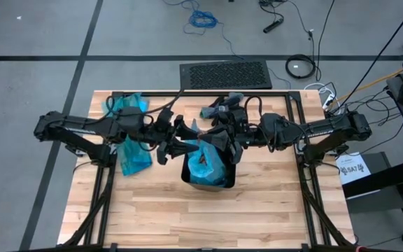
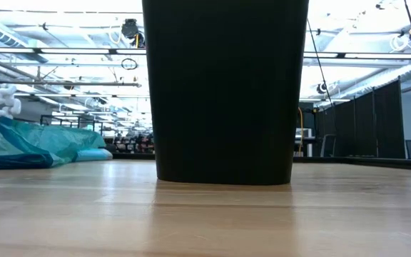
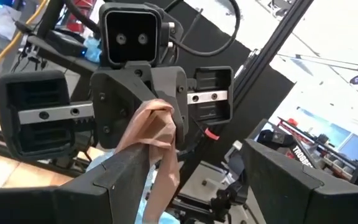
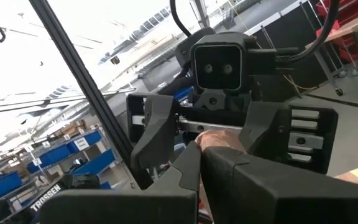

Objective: Place trash/remove bag and relplace
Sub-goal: Remove the blue trash bag from the bin

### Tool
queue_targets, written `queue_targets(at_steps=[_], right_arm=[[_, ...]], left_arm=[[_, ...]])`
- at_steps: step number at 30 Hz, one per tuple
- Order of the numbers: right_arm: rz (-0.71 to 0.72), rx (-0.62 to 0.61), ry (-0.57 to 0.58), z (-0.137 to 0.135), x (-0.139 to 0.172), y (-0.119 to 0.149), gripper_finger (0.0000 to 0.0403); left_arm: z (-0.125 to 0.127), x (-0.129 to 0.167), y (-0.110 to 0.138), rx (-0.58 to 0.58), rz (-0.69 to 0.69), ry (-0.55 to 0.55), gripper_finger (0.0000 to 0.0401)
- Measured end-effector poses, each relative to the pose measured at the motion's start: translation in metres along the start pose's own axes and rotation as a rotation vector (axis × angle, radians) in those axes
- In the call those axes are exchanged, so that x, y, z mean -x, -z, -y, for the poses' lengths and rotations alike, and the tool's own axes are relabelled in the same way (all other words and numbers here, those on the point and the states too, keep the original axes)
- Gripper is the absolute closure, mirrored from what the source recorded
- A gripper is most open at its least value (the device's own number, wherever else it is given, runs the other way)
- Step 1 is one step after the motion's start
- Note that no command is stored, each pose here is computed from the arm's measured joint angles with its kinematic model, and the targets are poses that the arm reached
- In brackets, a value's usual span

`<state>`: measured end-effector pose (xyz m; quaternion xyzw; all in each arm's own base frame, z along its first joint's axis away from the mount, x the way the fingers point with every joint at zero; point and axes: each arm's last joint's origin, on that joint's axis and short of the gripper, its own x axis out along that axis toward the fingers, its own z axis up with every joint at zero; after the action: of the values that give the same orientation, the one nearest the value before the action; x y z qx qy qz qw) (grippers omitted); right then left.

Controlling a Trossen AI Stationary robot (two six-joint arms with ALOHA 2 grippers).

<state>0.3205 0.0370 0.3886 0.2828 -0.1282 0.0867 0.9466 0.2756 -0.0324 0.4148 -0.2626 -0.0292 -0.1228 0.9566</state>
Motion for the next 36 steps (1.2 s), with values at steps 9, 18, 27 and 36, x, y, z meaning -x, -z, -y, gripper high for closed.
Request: queue_targets(at_steps=[9, 18, 27, 36], right_arm=[[0.038, -0.002, -0.031, -0.003, 0.000, -0.004, 0.0403], [0.046, -0.005, -0.053, -0.004, 0.000, -0.005, 0.0403], [0.142, 0.011, -0.083, 0.000, 0.001, -0.019, 0.0403], [0.230, 0.024, -0.111, 0.002, 0.006, -0.033, 0.0403]], left_arm=[[-0.008, -0.012, 0.010, 0.016, -0.027, -0.019, 0.0143], [-0.010, -0.020, 0.013, 0.035, -0.015, 0.010, 0.0143], [-0.017, -0.033, 0.027, 0.094, -0.092, 0.044, 0.0144], [-0.019, -0.045, 0.042, 0.127, -0.147, 0.053, 0.0144]])
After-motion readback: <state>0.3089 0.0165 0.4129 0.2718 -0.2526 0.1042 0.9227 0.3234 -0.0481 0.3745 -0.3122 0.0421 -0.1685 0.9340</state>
